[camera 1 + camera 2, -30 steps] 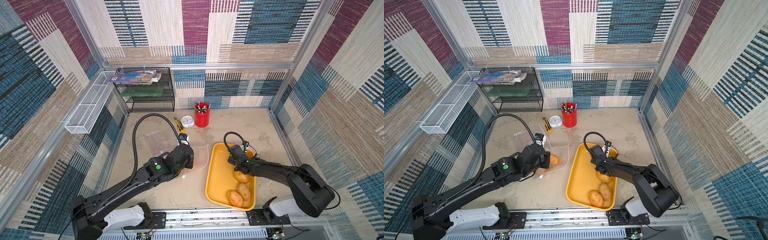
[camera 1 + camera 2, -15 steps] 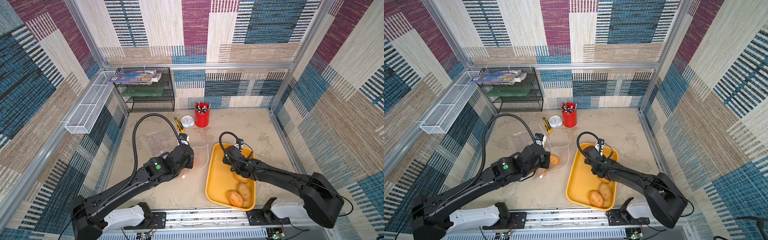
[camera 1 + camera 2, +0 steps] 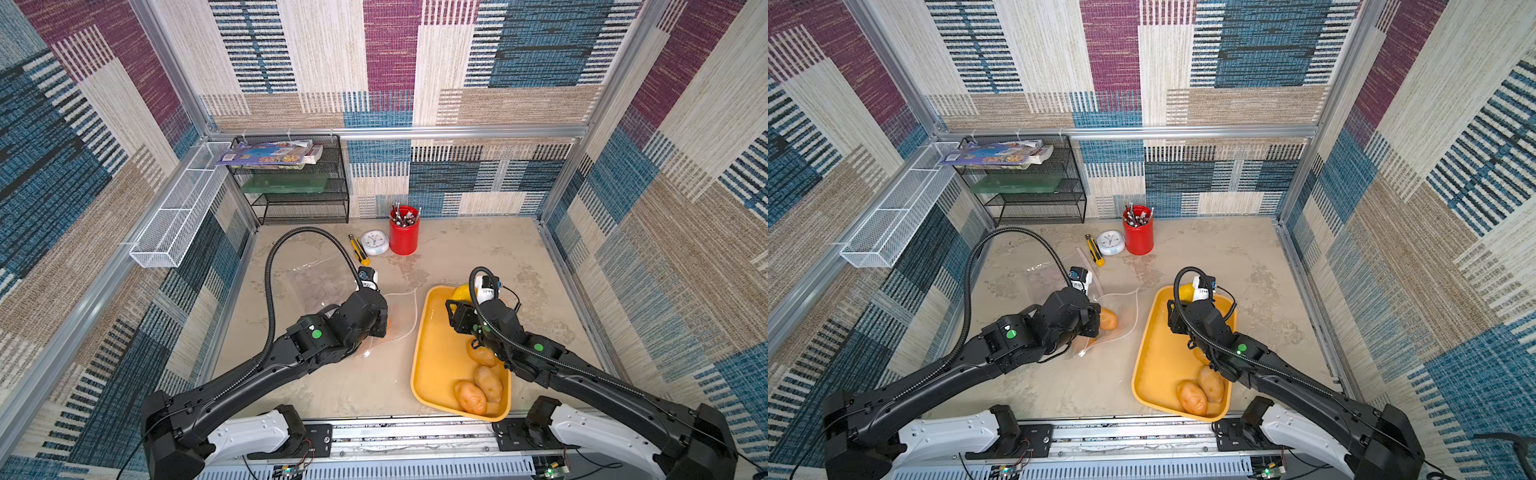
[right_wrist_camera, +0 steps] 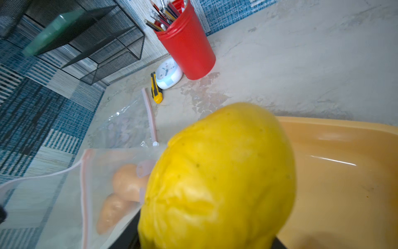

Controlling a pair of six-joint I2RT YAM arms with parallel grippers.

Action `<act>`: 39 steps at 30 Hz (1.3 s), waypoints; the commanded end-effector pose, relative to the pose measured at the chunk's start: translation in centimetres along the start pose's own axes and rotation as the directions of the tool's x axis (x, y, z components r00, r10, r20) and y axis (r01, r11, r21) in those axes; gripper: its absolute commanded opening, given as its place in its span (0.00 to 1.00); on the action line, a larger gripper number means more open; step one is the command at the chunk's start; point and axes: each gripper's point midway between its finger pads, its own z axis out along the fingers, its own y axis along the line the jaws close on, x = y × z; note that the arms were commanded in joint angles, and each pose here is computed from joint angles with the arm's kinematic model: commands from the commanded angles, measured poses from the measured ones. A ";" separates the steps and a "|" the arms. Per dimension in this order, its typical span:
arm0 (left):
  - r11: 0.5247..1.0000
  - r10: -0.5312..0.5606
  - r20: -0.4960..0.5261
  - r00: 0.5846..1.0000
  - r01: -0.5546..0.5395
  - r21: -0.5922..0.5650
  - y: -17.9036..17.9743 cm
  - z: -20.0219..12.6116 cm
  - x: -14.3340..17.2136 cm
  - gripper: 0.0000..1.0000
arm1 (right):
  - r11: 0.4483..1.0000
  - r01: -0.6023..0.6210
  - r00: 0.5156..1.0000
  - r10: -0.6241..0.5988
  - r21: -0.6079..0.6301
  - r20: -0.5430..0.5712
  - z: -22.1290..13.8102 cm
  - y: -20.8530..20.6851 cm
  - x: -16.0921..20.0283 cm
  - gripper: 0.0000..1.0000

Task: Put the potatoes into a zipper bag and zip it
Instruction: Pick up the potato from the basket, then place the potato into the zipper food storage bag.

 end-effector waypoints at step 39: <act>1.000 -0.016 0.028 0.999 0.016 0.000 0.1 -0.4 -0.6 0.00 | 0.909 0.153 0.974 -0.204 -0.388 -0.095 -1.5 14.1 5.8 0.35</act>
